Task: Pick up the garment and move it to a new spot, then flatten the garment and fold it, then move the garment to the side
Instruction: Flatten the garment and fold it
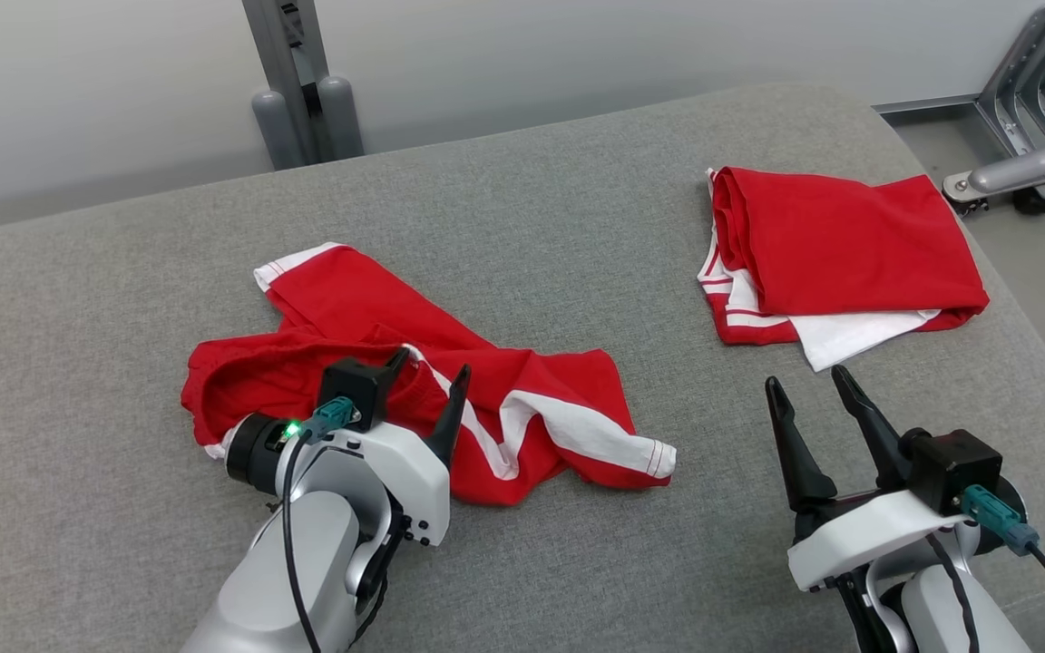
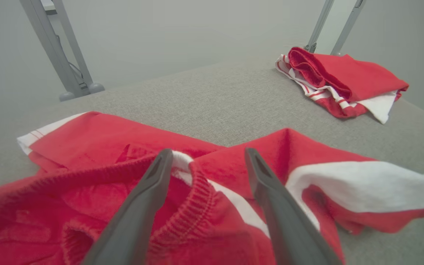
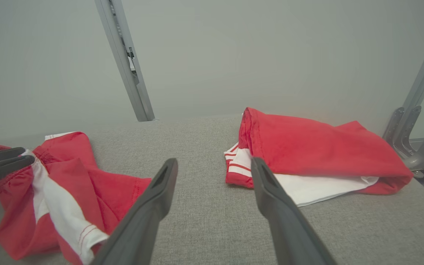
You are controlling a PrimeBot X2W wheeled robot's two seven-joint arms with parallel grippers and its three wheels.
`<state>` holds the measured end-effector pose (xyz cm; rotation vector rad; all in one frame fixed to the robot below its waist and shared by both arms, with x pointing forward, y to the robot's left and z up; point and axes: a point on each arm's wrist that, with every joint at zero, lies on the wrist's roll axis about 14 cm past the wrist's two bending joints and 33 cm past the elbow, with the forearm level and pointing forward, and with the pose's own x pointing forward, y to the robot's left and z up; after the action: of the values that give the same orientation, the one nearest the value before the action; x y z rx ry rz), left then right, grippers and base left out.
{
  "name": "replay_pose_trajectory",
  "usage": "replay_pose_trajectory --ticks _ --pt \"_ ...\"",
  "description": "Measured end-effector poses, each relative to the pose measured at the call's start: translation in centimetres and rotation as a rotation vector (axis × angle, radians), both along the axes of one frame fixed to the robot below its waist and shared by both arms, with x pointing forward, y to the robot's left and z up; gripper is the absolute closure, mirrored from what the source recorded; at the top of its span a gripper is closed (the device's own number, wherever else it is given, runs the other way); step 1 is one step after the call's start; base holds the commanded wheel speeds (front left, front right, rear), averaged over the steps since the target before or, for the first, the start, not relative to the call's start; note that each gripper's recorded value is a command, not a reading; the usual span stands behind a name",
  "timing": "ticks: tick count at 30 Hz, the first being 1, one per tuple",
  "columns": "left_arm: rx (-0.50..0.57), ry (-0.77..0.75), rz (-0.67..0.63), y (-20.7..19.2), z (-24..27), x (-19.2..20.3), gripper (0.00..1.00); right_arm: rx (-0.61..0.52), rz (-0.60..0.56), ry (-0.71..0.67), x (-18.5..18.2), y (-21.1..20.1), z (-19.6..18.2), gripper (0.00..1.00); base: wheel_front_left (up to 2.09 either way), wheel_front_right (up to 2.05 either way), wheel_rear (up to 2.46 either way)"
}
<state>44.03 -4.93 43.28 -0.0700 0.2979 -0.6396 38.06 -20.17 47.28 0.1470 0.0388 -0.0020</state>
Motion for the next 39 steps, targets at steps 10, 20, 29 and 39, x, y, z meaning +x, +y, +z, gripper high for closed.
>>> replay_pose_trajectory --ticks 10,20,29,39 --pt "0.045 0.042 0.037 1.2 -1.2 -0.1 0.00 0.008 0.011 -0.007 0.4 0.5 0.2 0.00 0.00 0.00 0.00" --pt "0.005 0.057 0.011 0.6 -0.8 -0.5 1.00 0.006 0.022 -0.020 0.7 0.8 0.6 0.00 0.00 0.00 0.00" --pt "-0.041 -0.035 0.080 2.0 1.3 0.5 1.00 0.065 0.094 0.018 0.0 3.4 -0.7 0.00 0.00 0.00 0.00" --pt "-0.060 -0.062 0.145 4.6 1.8 0.0 1.00 0.145 0.247 0.093 -2.2 7.1 -2.5 0.00 0.00 0.00 0.00"
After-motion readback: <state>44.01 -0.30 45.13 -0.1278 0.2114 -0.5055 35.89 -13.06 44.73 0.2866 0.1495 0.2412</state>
